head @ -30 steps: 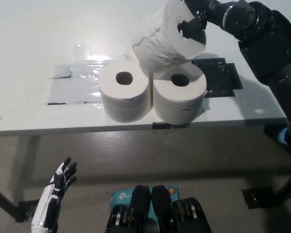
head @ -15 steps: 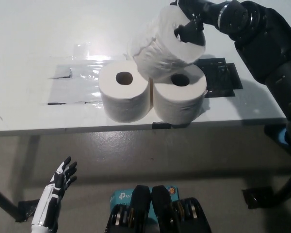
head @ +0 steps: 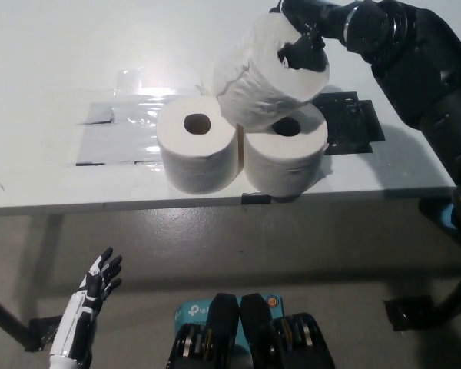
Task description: A few rolls of toilet paper are kept infront of the robot and the robot uses its right hand to lift one of the rolls and and places it on top of the other rolls to stack it.
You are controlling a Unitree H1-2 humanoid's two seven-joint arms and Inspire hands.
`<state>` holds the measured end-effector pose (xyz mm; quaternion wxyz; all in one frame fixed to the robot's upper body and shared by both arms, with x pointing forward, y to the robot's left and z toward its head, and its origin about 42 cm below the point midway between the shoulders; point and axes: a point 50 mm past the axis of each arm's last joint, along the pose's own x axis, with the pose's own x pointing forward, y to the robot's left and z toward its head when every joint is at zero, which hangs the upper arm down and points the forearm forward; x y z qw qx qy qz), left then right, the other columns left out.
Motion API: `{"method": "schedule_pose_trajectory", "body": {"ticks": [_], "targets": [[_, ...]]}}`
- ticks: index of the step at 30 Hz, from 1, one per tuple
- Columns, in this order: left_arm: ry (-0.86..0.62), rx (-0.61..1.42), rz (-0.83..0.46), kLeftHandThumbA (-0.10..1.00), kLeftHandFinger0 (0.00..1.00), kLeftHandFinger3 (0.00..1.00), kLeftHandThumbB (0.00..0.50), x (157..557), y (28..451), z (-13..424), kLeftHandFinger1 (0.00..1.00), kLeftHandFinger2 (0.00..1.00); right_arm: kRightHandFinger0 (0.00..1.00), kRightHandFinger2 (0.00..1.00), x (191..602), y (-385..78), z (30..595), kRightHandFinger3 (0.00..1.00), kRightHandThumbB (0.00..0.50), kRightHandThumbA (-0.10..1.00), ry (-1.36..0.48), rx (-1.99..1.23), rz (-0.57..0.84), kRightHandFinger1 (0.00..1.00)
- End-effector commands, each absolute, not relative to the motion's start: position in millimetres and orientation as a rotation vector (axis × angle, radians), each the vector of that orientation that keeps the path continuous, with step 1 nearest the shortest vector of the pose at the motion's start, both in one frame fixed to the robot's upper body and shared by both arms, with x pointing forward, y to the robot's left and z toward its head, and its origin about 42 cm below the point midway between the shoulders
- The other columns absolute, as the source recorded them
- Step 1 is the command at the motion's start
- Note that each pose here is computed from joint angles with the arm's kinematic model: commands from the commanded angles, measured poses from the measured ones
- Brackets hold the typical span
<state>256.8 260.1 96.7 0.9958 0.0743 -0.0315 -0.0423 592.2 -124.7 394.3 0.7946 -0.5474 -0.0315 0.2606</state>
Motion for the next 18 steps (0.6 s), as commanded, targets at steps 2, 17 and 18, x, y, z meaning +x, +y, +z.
{"method": "schedule_pose_trajectory", "body": {"ticks": [2, 17, 18], "targets": [[-0.120, 0.172, -0.109, 1.00, 1.00, 1.00, 0.098, 259.9, 261.9, 110.3, 1.00, 1.00, 0.00, 0.55, 591.4, -109.9, 453.0, 0.47, 0.000, 0.16, -0.172, -1.218, 0.527, 0.23], [-0.133, 0.174, -0.118, 1.00, 1.00, 1.00, 0.094, 262.4, 261.1, 112.3, 1.00, 1.00, 1.00, 1.00, 589.6, -102.8, 465.1, 1.00, 0.314, 0.70, -0.031, -1.198, 0.625, 1.00], [-0.133, 0.174, -0.117, 1.00, 1.00, 1.00, 0.093, 262.3, 261.0, 112.4, 1.00, 1.00, 1.00, 1.00, 589.3, -102.1, 465.3, 1.00, 0.321, 0.72, -0.034, -1.212, 0.628, 1.00]]}}
